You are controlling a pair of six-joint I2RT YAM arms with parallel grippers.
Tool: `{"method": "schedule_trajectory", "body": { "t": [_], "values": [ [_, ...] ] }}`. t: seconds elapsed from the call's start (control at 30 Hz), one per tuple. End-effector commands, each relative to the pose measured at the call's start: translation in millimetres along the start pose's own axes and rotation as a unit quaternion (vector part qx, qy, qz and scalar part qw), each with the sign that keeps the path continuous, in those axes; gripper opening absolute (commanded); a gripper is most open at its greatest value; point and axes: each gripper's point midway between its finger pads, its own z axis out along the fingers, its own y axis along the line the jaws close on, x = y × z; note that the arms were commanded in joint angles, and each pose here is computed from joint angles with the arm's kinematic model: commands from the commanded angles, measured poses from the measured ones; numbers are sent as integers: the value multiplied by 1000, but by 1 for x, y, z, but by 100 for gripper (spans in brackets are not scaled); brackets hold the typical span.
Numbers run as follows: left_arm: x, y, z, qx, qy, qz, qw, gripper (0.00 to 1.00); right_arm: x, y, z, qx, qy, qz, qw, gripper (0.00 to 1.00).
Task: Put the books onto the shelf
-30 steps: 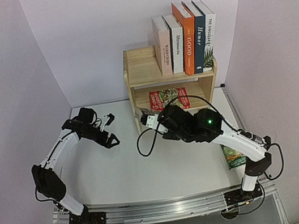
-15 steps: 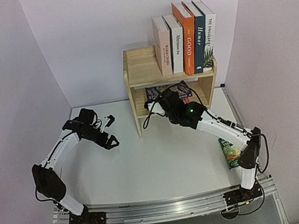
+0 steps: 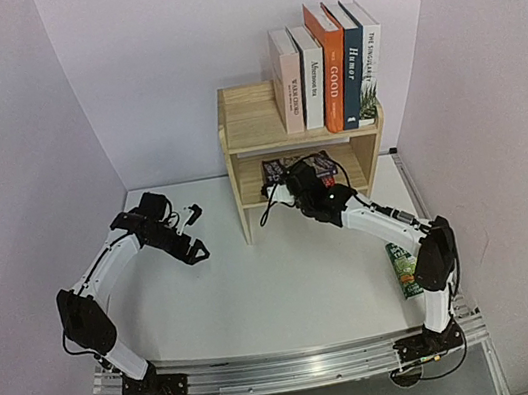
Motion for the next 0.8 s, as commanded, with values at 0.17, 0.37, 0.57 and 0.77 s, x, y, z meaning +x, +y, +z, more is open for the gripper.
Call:
{"method": "schedule_trajectory", "body": {
  "t": [0.17, 0.37, 0.57, 0.77],
  "values": [
    [-1, 2, 0, 1, -4, 5, 1000, 100, -13, -1, 8, 2, -35, 20, 999, 0],
    [1, 3, 2, 2, -2, 3, 1000, 100, -11, 7, 11, -12, -32, 19, 999, 0],
    [0, 3, 2, 3, -2, 3, 1000, 99, 0, 9, 17, -19, -14, 28, 999, 0],
    [1, 5, 5, 3, 1, 0, 1000, 100, -1, 5, 13, -23, -22, 32, 999, 33]
  ]
}}
